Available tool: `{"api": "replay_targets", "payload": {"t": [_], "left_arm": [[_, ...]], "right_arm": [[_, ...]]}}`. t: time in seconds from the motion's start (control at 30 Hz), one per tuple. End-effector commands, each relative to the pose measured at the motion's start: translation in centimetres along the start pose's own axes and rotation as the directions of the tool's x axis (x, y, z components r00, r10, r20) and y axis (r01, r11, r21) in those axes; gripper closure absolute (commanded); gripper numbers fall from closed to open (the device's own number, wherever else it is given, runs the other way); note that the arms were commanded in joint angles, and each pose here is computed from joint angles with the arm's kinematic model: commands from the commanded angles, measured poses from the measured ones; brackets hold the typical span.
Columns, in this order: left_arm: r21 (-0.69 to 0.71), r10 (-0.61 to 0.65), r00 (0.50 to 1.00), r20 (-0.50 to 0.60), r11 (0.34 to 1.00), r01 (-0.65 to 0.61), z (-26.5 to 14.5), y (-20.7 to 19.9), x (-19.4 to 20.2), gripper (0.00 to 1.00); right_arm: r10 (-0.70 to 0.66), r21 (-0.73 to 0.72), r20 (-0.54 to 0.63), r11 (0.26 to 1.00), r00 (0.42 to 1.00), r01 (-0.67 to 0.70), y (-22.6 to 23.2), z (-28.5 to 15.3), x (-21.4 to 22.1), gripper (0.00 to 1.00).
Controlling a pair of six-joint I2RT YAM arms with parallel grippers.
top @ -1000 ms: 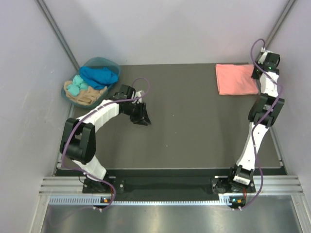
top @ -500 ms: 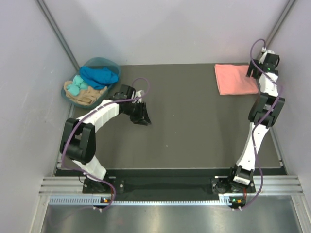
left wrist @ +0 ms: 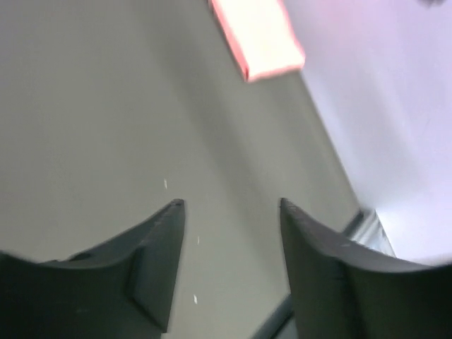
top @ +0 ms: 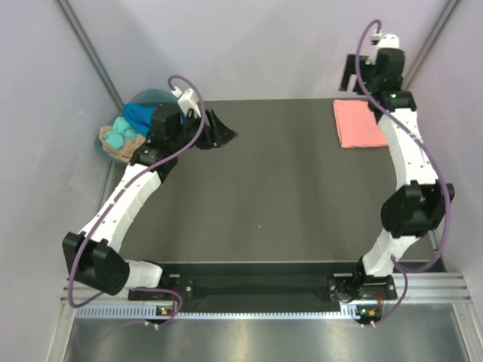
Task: Fold and stack the t-shirts
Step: Reset both grippers
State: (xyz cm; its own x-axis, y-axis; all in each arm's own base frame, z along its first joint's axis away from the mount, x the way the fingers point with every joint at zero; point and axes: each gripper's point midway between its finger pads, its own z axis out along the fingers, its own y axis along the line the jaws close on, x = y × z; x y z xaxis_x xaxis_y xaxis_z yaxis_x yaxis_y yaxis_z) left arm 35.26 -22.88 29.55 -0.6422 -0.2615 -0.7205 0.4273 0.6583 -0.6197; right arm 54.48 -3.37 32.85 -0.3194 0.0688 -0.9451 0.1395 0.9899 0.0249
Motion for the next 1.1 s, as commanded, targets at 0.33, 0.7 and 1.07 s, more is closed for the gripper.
{"api": "replay_targets", "payload": {"t": [0.33,0.7,1.07], "left_arm": [[-0.036,-0.016,0.987,0.160,0.999,0.022,-4.7,0.1,-2.3,0.01],[-0.005,0.055,0.998,0.015,0.998,-0.055,-7.4,0.0,3.5,0.04],[-0.049,0.063,0.998,0.015,0.997,-0.062,-8.7,0.4,4.4,0.05]], "right_arm": [[0.059,-0.412,-0.297,0.892,0.953,-0.183,14.5,-20.3,11.9,0.00],[0.226,-0.466,-0.299,0.814,0.927,-0.348,12.7,-28.3,15.9,0.00],[0.289,-0.517,-0.231,0.772,0.929,-0.369,11.8,-31.0,15.0,0.00]]}}
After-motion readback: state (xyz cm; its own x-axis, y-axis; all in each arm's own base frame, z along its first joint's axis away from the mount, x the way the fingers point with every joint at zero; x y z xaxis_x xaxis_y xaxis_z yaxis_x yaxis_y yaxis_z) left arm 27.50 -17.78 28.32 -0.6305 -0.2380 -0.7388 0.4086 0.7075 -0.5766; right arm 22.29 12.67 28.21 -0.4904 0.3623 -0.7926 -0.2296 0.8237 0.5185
